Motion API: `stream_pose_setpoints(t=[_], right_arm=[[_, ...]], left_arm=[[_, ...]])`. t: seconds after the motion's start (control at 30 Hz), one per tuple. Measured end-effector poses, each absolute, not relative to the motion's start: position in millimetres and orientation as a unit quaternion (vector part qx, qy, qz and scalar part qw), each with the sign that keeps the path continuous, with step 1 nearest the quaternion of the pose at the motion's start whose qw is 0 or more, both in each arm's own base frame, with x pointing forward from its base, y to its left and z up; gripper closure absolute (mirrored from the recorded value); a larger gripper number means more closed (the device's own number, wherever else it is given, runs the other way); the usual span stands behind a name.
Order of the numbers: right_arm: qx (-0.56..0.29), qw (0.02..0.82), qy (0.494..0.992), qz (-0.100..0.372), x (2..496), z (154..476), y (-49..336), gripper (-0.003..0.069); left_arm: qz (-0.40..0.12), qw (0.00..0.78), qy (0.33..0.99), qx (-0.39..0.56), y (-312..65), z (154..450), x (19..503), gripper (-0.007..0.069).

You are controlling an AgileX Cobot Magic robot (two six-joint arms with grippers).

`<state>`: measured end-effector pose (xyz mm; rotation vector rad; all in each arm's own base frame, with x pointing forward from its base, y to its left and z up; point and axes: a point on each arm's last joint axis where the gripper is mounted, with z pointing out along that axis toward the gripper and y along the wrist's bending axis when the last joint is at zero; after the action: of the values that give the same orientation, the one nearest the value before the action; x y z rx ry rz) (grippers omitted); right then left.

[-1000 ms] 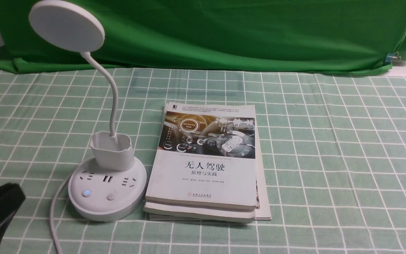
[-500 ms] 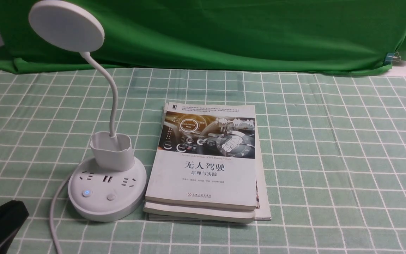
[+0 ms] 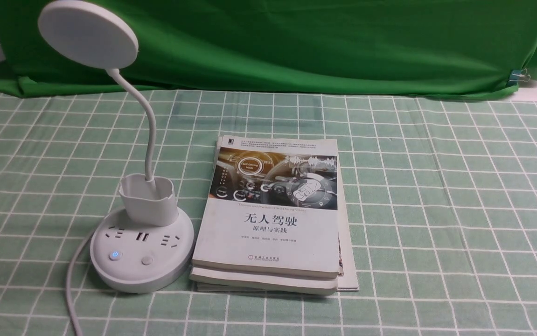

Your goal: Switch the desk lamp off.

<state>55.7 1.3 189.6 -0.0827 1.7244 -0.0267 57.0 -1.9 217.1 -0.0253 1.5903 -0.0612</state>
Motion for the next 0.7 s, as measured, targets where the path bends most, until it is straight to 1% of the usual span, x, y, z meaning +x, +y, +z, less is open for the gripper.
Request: stream_pose_setpoints(t=[0.07,0.1,0.2,0.23,0.33,0.7], right_arm=[[-0.036,0.65,0.759,-0.012,55.7,189.6,1.3,0.0417],[-0.036,0.65,0.759,-0.012,55.7,189.6,1.3,0.0417],[-0.036,0.65,0.759,-0.012,55.7,189.6,1.3,0.0417],[-0.036,0.65,0.759,-0.012,55.7,189.5,1.3,0.0417],[-0.036,0.65,0.759,-0.012,55.7,189.5,1.3,0.0417],[-0.036,0.65,0.759,-0.012,55.7,189.6,1.3,0.0417]], left_arm=[[-0.008,0.696,0.717,-0.041,0.4,205.8,56.6,0.0622],[-0.018,0.693,0.72,-0.04,1.1,202.5,56.7,0.0622],[-0.026,0.68,0.731,-0.059,1.7,197.4,56.4,0.0622],[-0.033,0.66,0.748,-0.066,1.2,192.6,55.8,0.0622],[-0.039,0.631,0.772,-0.07,0.3,185.7,54.8,0.0622],[-0.039,0.626,0.775,-0.071,0.3,184.5,54.6,0.0622]])
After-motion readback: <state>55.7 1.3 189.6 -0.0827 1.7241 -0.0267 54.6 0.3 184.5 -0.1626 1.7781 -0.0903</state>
